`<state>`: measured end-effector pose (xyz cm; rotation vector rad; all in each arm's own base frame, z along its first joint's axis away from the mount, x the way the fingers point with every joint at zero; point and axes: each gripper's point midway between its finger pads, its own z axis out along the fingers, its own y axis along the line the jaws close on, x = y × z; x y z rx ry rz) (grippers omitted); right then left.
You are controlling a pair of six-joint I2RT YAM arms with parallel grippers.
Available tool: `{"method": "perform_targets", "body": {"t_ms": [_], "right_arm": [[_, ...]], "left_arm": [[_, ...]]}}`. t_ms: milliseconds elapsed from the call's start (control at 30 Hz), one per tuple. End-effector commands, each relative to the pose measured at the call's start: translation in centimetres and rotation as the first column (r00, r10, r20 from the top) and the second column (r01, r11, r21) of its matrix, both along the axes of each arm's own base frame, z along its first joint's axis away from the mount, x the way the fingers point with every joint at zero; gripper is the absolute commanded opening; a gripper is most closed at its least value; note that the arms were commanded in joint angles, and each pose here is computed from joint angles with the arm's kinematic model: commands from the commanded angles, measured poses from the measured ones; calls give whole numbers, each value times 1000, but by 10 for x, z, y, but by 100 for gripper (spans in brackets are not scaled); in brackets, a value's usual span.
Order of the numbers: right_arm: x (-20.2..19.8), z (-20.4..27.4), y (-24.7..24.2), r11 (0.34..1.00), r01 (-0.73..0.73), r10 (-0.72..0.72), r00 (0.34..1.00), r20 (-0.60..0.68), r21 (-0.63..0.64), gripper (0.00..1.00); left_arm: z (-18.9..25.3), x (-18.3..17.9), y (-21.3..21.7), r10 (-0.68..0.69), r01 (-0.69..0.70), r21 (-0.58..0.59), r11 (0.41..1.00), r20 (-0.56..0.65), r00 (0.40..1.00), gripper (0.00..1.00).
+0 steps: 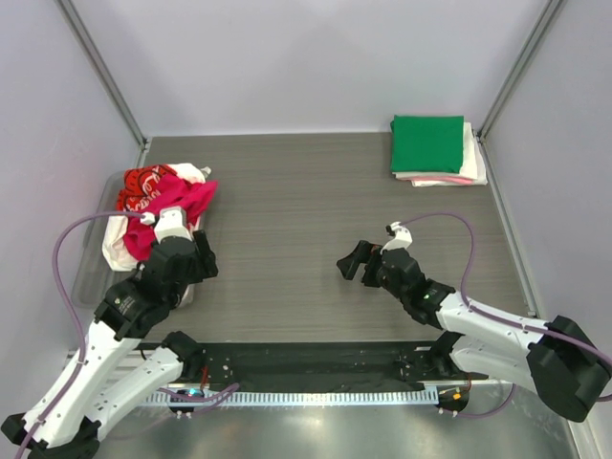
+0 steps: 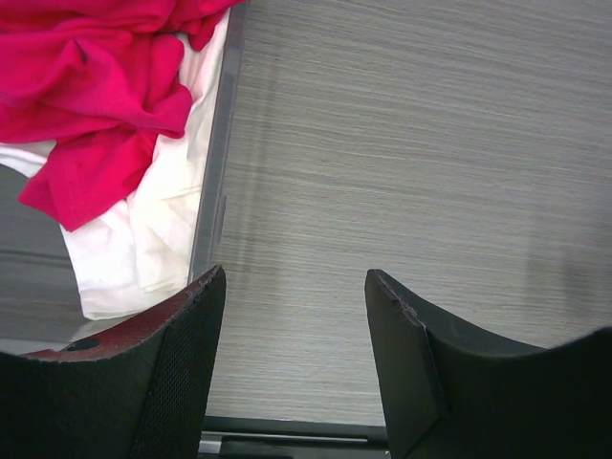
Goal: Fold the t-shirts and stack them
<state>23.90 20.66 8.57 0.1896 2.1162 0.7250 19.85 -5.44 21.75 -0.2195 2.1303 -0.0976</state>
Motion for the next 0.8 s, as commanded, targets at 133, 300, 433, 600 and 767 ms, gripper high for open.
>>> {"method": "perform_targets", "body": {"t_ms": [133,300,433,600,767], "right_arm": [[9,26,5,997,22,-27,997,69,74,100],[8,23,5,997,25,-28,998,53,69,100],[6,23,7,997,12,-16,999,48,72,100],[7,21,8,998,9,-11,999,40,64,100],[8,13,11,999,6,-6,1000,9,46,100]], "left_arm": [[11,2,7,40,-39,-15,999,48,998,62],[16,1,10,53,-52,-18,999,67,996,62],[74,-5,5,57,-31,-161,986,163,985,64],[222,-17,-14,100,164,-498,851,461,882,80],[315,-31,-47,86,380,-682,625,544,835,88]]}}
